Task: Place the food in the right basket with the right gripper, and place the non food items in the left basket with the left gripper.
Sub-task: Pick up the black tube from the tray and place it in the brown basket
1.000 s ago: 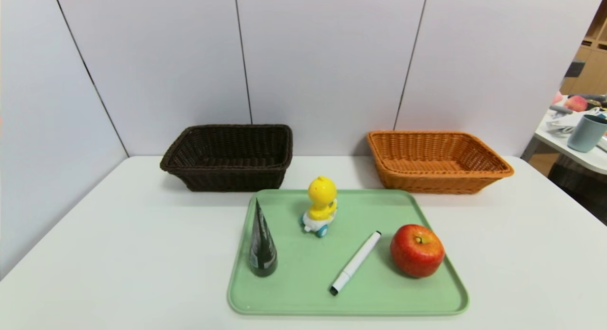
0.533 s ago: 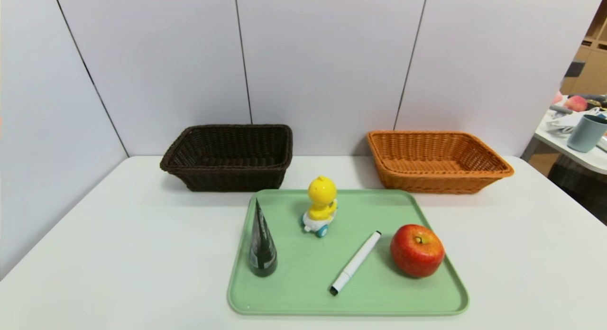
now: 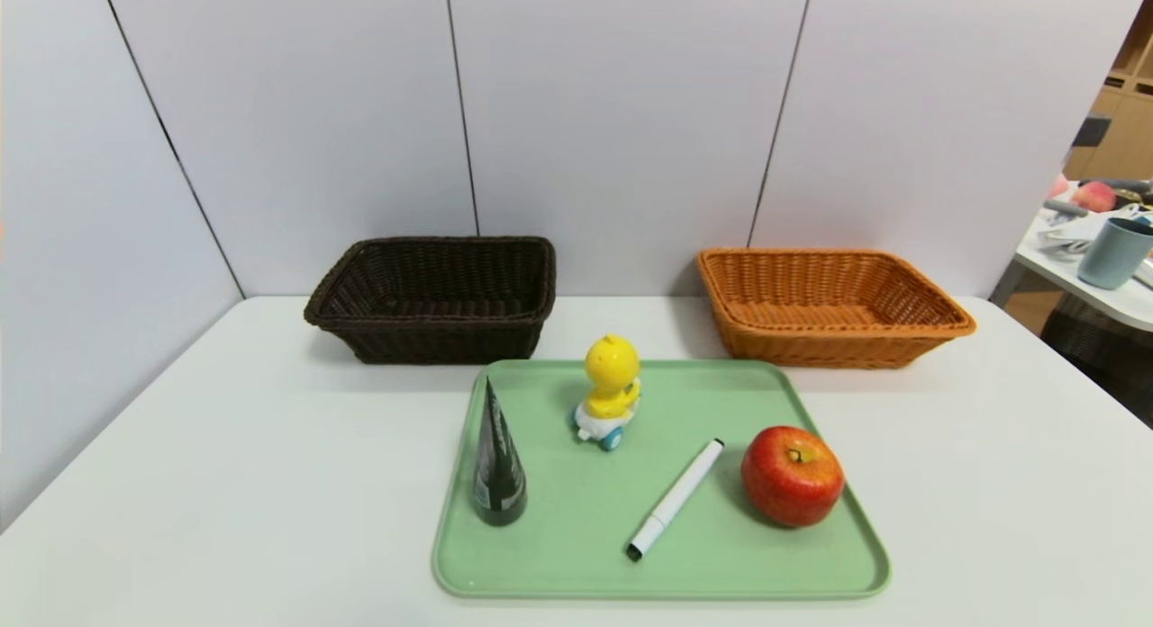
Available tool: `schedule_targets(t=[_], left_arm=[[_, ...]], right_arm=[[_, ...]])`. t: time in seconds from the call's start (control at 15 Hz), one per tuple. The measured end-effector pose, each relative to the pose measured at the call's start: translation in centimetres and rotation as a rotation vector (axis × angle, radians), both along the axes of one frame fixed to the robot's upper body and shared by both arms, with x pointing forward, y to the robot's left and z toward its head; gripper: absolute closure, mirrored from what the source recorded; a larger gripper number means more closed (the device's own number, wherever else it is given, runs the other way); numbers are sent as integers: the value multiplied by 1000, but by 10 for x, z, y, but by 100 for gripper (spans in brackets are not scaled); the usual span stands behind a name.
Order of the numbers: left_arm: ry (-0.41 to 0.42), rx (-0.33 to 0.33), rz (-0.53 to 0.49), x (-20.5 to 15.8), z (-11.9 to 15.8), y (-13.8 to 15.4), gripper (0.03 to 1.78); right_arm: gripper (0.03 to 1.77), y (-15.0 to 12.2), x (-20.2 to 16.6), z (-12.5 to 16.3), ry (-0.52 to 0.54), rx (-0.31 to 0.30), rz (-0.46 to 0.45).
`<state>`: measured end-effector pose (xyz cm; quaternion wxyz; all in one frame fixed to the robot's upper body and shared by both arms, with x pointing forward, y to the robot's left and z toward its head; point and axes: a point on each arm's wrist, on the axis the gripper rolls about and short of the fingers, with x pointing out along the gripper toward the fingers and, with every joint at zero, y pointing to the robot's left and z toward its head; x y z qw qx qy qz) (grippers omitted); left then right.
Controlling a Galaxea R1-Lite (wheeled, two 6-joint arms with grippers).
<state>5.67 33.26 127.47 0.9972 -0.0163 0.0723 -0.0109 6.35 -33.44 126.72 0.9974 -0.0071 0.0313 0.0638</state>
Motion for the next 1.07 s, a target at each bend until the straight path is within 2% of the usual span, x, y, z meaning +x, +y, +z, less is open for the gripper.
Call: schedule_targets(t=[0.4, 0.73, 1.07], left_arm=[[192, -26, -7, 55, 53, 0, 12], [345, -81, -53, 100, 73, -1, 12], [479, -136, -224, 142, 89, -7, 12]], right_arm=[[10, 1, 57, 50, 266, -10, 22], [10, 5, 113, 63, 487, 14, 108], [10, 6, 128, 66, 650, 15, 107]])
